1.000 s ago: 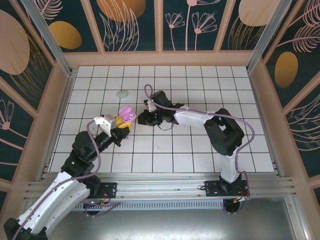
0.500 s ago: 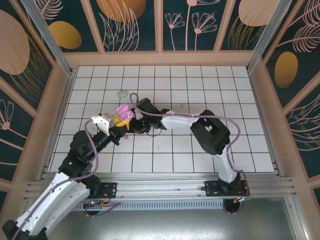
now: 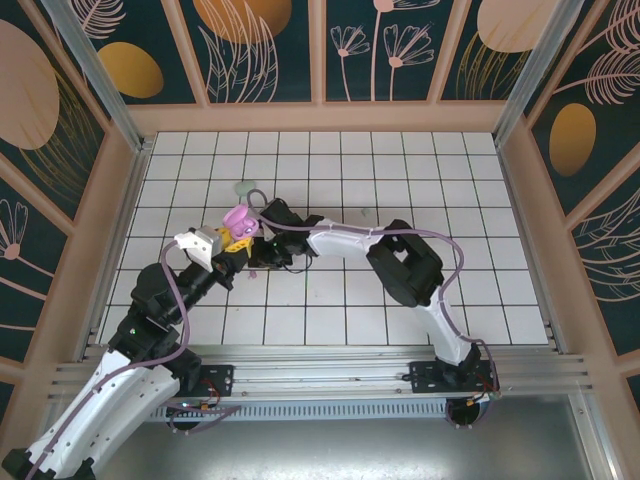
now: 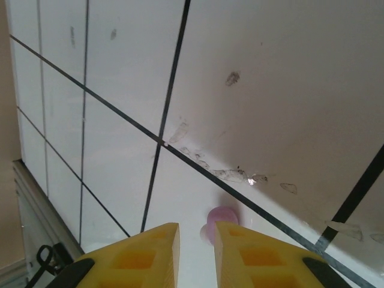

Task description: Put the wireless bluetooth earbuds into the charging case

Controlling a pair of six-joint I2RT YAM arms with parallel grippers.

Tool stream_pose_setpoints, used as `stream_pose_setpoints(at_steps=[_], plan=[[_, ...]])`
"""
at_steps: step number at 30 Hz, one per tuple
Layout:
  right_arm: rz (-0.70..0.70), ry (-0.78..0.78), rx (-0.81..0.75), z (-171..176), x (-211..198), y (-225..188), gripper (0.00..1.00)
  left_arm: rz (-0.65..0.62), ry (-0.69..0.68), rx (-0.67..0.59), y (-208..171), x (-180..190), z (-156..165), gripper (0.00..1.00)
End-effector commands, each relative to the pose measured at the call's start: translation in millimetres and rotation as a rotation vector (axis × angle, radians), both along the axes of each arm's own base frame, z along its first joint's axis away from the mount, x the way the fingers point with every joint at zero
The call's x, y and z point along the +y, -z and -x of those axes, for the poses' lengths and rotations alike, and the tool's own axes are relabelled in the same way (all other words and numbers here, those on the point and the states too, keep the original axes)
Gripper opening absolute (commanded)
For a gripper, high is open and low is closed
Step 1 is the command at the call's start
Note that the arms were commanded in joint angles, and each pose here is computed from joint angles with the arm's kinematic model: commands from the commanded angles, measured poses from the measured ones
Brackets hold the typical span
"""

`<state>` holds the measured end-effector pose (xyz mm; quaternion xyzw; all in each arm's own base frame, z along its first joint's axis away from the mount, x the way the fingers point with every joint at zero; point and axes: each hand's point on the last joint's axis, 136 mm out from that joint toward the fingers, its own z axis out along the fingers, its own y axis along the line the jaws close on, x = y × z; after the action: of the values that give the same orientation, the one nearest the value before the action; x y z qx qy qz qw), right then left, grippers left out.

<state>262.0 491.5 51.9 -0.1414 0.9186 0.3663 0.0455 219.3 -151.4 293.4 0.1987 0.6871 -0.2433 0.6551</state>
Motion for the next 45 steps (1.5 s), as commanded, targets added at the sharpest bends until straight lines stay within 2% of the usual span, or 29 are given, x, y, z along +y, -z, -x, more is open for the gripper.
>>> stream_pose_setpoints(at_steps=[1, 9, 25, 37, 45], plan=[[0.078, -0.02, -0.007, 8, -1, 14, 0.23, 0.01, -0.006, -0.041, -15, 3, 3, 0.0], [0.136, -0.032, -0.031, 12, 2, 23, 0.3, 0.009, -0.001, -0.041, -14, 2, 4, 0.0], [0.222, -0.059, -0.057, 16, 7, 36, 0.28, 0.009, -0.001, -0.044, -14, 4, 6, 0.0], [0.281, -0.059, -0.122, 2, -16, 25, 0.21, 0.012, -0.001, -0.045, -16, 3, 5, 0.0], [0.243, -0.001, -0.127, -18, -57, 2, 0.2, 0.017, 0.037, -0.016, -8, -7, 1, 0.0]])
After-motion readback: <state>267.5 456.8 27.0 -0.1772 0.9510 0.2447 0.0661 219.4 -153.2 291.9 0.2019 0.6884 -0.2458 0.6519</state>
